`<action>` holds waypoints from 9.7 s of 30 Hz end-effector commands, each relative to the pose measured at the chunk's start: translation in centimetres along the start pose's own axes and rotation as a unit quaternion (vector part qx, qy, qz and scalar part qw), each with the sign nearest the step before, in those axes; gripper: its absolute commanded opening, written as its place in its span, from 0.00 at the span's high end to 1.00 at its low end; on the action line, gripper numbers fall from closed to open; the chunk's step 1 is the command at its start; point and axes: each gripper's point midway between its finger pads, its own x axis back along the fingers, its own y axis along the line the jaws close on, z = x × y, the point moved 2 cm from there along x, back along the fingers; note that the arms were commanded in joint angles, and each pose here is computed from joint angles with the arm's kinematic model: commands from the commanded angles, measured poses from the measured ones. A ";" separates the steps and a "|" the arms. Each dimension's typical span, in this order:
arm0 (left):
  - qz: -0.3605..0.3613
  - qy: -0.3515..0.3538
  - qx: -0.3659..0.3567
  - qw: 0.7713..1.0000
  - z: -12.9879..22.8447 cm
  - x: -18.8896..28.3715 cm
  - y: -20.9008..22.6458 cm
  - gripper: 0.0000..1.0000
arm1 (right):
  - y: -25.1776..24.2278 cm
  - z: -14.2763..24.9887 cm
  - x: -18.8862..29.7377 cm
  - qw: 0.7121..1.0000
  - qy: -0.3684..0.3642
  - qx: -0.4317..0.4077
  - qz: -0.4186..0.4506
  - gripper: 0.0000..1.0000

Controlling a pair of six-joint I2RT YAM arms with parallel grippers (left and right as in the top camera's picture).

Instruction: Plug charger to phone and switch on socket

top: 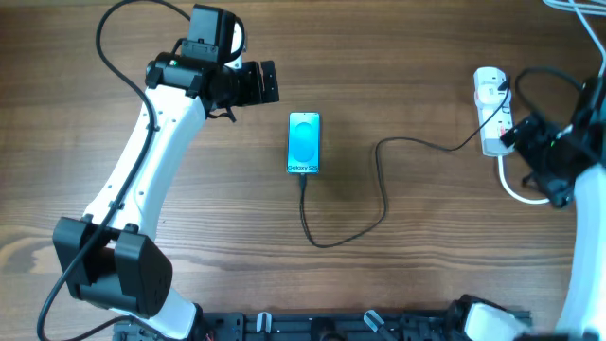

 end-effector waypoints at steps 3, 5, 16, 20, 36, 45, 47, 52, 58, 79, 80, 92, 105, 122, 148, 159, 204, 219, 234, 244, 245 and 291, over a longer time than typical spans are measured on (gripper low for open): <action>-0.005 0.001 0.004 1.000 0.0 -0.3 0.3 0.00 | 0.0 3.7 3.1 0.995 -0.066 0.040 -0.070 0.00; -0.005 0.001 0.004 1.000 0.0 -0.3 0.3 0.00 | 0.0 4.5 4.3 0.990 -0.092 0.054 -0.092 0.00; -0.005 0.001 0.004 1.000 0.0 -0.3 0.3 0.00 | -0.6 6.2 8.5 0.969 -0.174 0.068 -0.160 0.00; -0.005 0.001 0.004 1.000 0.0 -0.3 0.3 0.00 | -0.6 6.2 8.5 0.969 -0.174 0.068 -0.160 0.00; -0.005 0.001 0.004 1.000 0.0 -0.3 0.3 0.00 | -0.8 6.0 10.2 0.950 -0.230 0.137 -0.159 0.00; -0.005 0.001 0.004 1.000 0.0 -0.3 0.3 0.00 | 4.8 11.2 8.2 0.790 -0.371 0.327 -0.362 0.00; -0.005 0.001 0.004 1.000 0.0 -0.3 0.3 0.00 | 5.1 11.9 7.0 0.766 -0.394 0.327 -0.388 0.00; -0.005 0.001 0.004 1.000 0.0 -0.3 0.3 0.00 | 5.1 12.4 4.9 0.731 -0.441 0.339 -0.397 0.00; -0.005 0.001 0.004 1.000 0.0 -0.3 0.3 0.00 | 5.1 11.7 3.3 0.703 -0.500 0.328 -0.385 0.00; -0.005 0.001 0.004 1.000 0.0 -0.3 0.3 0.00 | 3.5 10.4 -0.5 0.743 -0.496 0.328 -0.308 0.00; -0.005 0.001 0.004 1.000 0.0 -0.3 0.3 0.00 | 3.4 10.3 -0.5 0.743 -0.497 0.327 -0.306 0.00; -0.005 0.001 0.004 1.000 0.0 -0.3 0.3 0.00 | 3.5 10.5 -0.4 0.742 -0.495 0.329 -0.310 0.01; -0.005 0.001 0.004 1.000 0.0 -0.3 0.3 0.00 | 3.8 10.9 -0.4 0.738 -0.492 0.335 -0.317 0.00; -0.005 0.001 0.004 1.000 0.0 -0.3 0.3 0.00 | 3.8 10.8 -0.3 0.737 -0.493 0.335 -0.318 0.00; -0.045 0.010 0.002 0.999 5.5 4.4 2.7 0.00 | 3.8 10.8 -0.3 0.737 -0.493 0.334 -0.318 0.00; -0.005 -0.091 -0.050 0.995 10.7 4.7 5.9 0.00 | 3.8 10.8 -0.3 0.737 -0.493 0.335 -0.318 0.00; 0.048 -0.507 0.083 0.856 16.5 8.8 12.4 0.00 | 3.8 10.8 -0.3 0.737 -0.493 0.334 -0.318 0.00; -0.079 -0.496 -0.068 0.862 16.8 8.1 13.8 0.00 | 3.8 10.8 -0.3 0.738 -0.493 0.334 -0.318 0.01; -0.077 -0.493 -0.084 0.862 16.9 7.9 13.4 0.00 | 3.8 10.8 -0.3 0.737 -0.493 0.334 -0.318 0.00; -0.071 -0.492 -0.091 0.863 16.9 7.9 13.1 0.00 | 3.8 10.8 -0.3 0.737 -0.493 0.334 -0.318 0.00; -0.070 -0.492 -0.090 0.863 16.9 7.9 13.1 0.00 | 3.8 10.8 -0.3 0.737 -0.493 0.334 -0.318 0.00; -0.070 -0.493 -0.090 0.863 16.9 7.9 13.1 0.00 | 3.8 10.8 -0.3 0.734 -0.498 0.342 -0.311 0.00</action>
